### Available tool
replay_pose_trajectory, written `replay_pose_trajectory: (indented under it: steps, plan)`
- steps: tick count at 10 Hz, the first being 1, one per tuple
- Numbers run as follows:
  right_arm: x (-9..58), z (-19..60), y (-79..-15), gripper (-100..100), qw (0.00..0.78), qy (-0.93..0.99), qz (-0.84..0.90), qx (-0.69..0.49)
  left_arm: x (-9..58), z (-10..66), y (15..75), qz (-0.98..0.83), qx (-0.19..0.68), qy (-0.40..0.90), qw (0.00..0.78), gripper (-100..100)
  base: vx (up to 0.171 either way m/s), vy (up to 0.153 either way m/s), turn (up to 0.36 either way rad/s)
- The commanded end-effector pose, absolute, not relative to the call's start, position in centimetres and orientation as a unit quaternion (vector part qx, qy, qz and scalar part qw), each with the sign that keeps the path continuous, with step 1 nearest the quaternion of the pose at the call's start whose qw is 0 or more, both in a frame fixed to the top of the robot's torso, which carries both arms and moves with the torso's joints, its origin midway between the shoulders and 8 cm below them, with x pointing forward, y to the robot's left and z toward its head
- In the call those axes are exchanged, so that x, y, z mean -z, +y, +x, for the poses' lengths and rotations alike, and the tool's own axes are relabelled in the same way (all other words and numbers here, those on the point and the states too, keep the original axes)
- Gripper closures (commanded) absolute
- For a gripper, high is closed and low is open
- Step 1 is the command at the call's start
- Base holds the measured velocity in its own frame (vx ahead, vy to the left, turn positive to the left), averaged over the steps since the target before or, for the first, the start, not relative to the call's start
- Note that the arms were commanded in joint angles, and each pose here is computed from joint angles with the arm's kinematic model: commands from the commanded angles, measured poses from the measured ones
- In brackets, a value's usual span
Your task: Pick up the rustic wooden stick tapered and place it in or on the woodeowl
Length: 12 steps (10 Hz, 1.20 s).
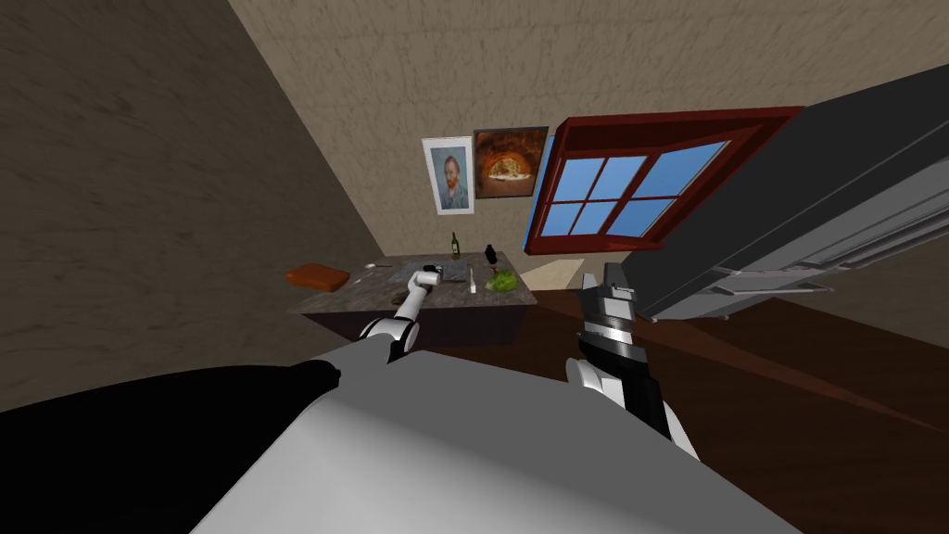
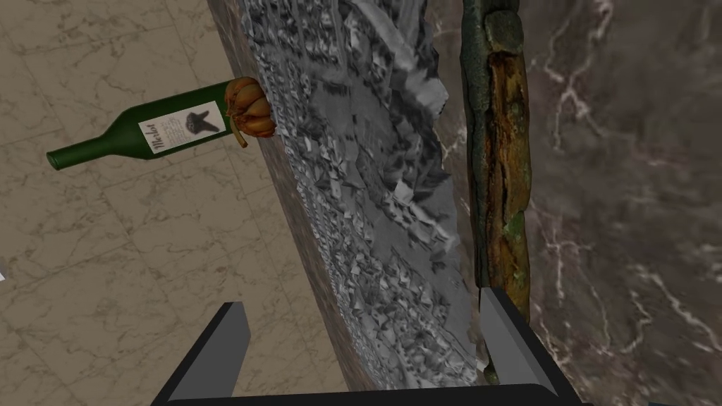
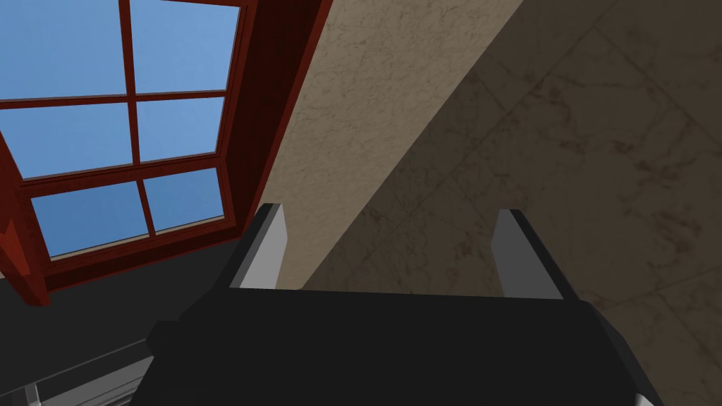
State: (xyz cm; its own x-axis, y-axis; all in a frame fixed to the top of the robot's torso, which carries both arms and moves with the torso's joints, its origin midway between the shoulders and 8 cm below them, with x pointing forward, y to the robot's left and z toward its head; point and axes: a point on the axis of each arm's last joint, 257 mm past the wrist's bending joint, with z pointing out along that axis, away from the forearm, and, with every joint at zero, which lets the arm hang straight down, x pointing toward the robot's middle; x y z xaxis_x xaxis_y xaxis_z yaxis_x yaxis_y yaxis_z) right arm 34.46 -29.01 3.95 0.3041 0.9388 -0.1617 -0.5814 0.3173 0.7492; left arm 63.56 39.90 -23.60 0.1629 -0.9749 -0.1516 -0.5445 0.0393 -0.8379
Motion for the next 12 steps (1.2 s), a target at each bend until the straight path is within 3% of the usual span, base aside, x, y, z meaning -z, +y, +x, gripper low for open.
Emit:
replay_pose_trajectory:
  steps: [1, 12]
  plan:
    - [-3.9, 34.5, -29.0, 0, 0.752, 0.305, 0.293, -0.505, 23.8, 63.6, 40.7, -0.655, 0.241, 0.595, 0.399, -100, 0.023, -0.016, -0.039]
    - [-3.9, 34.5, -29.0, 0, 0.752, 0.305, 0.293, -0.505, 28.1, 61.2, 43.8, -0.713, 0.144, 0.606, 0.322, -100, 0.020, -0.006, -0.026]
